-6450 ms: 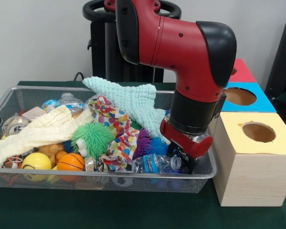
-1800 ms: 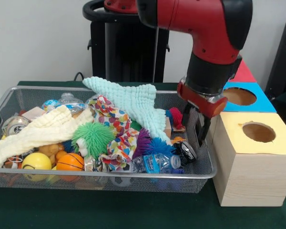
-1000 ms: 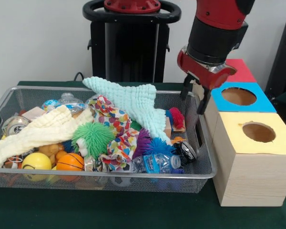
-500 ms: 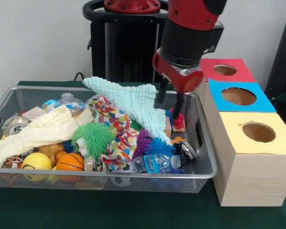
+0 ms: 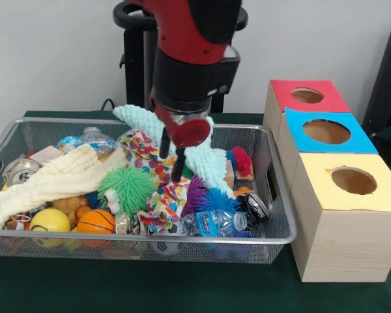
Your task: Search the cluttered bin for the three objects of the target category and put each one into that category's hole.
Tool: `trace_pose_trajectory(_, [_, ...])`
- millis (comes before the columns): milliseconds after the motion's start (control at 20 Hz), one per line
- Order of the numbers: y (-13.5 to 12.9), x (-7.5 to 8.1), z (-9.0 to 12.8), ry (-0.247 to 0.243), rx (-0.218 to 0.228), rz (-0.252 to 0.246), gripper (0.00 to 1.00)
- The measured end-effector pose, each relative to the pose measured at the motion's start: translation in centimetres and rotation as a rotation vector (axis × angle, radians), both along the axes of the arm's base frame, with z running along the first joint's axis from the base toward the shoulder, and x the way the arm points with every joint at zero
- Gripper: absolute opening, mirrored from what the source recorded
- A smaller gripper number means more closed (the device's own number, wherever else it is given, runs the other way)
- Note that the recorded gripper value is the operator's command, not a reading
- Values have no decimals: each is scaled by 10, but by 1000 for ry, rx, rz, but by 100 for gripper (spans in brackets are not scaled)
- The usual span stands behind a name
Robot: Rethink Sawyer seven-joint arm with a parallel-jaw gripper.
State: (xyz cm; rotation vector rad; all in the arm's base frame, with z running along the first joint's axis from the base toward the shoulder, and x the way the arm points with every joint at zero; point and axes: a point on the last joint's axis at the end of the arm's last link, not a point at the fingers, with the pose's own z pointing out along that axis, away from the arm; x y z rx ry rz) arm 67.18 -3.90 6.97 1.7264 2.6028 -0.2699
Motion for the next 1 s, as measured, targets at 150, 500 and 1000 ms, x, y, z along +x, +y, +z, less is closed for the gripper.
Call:
trace_pose_trajectory(150, [-21, 6, -10, -1, -4, -21, 100])
trace_pose_trajectory(500, [-37, 14, -23, -4, -10, -30, 100])
trace_pose_trajectory(1000, [-23, 30, -21, -28, -17, 3, 100])
